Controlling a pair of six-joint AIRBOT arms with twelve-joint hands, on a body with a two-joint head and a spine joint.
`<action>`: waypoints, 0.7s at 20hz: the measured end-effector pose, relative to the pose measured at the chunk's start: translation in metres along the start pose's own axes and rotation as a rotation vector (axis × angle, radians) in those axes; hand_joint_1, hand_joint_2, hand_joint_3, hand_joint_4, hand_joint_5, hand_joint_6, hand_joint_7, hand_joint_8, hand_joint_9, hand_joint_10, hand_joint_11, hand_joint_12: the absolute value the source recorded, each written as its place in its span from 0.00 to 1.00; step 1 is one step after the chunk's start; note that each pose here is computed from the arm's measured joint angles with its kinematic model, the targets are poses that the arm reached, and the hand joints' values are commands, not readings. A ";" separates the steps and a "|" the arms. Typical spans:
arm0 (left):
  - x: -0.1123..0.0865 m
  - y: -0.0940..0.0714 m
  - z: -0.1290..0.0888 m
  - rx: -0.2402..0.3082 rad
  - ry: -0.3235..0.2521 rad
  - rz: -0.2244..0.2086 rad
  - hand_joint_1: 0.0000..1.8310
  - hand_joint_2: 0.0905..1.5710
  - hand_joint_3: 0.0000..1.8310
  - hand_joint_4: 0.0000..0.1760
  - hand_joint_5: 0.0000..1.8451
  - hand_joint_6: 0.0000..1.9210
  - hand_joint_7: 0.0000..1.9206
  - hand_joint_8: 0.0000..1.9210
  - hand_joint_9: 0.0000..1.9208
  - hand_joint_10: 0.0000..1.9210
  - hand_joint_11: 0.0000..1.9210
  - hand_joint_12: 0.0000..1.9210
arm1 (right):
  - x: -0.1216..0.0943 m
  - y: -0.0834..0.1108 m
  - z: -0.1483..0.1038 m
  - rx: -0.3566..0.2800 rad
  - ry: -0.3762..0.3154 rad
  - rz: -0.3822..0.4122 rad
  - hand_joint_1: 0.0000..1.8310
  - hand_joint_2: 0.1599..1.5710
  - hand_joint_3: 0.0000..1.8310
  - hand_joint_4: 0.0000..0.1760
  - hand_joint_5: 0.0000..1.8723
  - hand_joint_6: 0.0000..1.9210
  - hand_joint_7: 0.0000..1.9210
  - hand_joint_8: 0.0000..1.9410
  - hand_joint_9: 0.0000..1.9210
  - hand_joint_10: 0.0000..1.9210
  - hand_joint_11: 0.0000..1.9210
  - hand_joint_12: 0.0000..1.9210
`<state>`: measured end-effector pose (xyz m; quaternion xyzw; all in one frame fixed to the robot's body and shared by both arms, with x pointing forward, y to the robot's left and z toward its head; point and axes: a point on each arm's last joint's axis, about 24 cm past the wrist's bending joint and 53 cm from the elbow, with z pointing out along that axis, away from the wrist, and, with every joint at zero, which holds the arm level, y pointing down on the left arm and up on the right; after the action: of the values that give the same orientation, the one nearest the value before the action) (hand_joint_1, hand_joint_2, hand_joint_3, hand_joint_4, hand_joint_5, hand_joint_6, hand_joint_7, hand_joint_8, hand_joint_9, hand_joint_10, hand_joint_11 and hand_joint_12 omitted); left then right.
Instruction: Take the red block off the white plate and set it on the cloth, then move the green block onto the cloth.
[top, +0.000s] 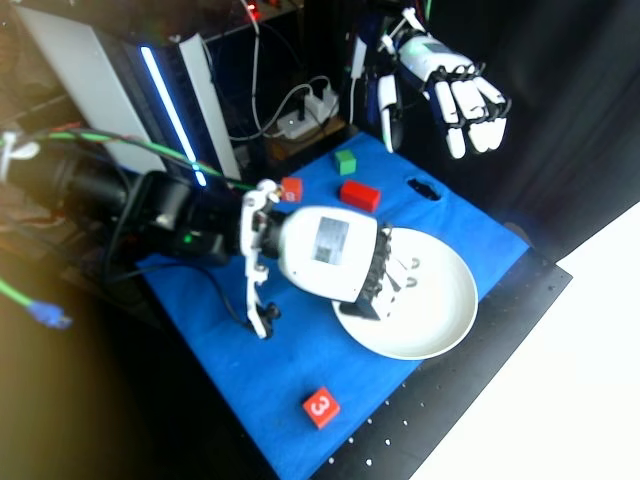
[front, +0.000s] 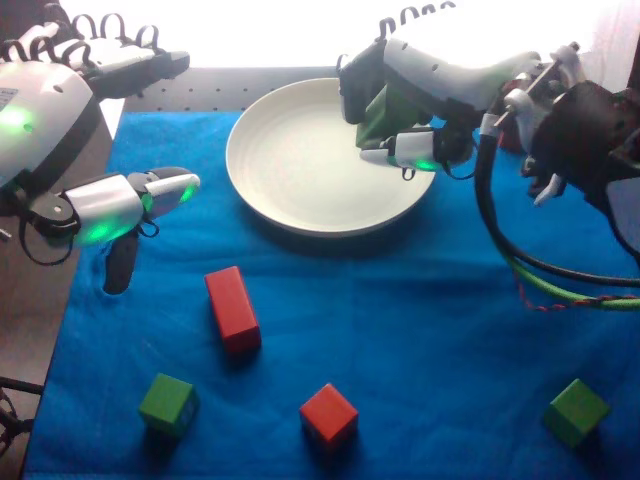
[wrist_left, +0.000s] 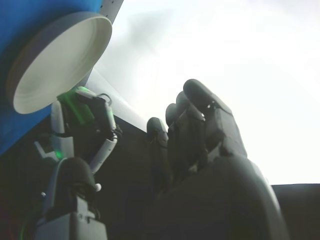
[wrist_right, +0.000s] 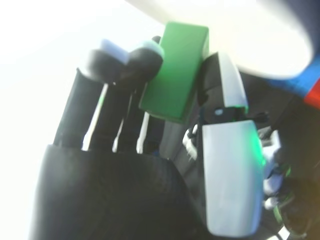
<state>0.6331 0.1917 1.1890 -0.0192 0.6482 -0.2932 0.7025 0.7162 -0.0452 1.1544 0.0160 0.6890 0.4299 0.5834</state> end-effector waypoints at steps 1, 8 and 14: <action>0.000 0.000 0.000 -0.001 -0.001 0.000 0.36 0.66 0.00 0.48 0.23 0.00 0.17 0.00 0.17 0.00 0.00 0.52 | -0.004 0.006 -0.005 -0.015 -0.009 -0.004 0.68 0.71 0.00 0.00 0.43 0.53 0.51 0.66 0.57 0.75 0.55 0.91; 0.002 0.001 -0.005 -0.008 0.006 -0.002 0.37 0.67 0.00 0.35 0.23 0.00 0.16 0.00 0.16 0.00 0.00 0.56 | -0.042 0.040 -0.039 -0.116 -0.090 -0.059 0.68 0.72 0.00 0.00 0.44 0.51 0.50 0.70 0.58 0.82 0.56 0.97; -0.006 0.007 -0.011 -0.027 -0.016 0.004 0.36 0.67 0.00 0.41 0.22 0.00 0.15 0.00 0.15 0.00 0.00 0.53 | -0.041 0.053 -0.083 -0.157 -0.098 -0.081 0.67 0.71 0.00 0.00 0.46 0.52 0.51 0.73 0.57 0.83 0.52 0.96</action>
<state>0.6255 0.2039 1.1896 -0.0297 0.6466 -0.2830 0.7078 0.6361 -0.0806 1.2148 -0.0365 0.6239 0.4572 0.6327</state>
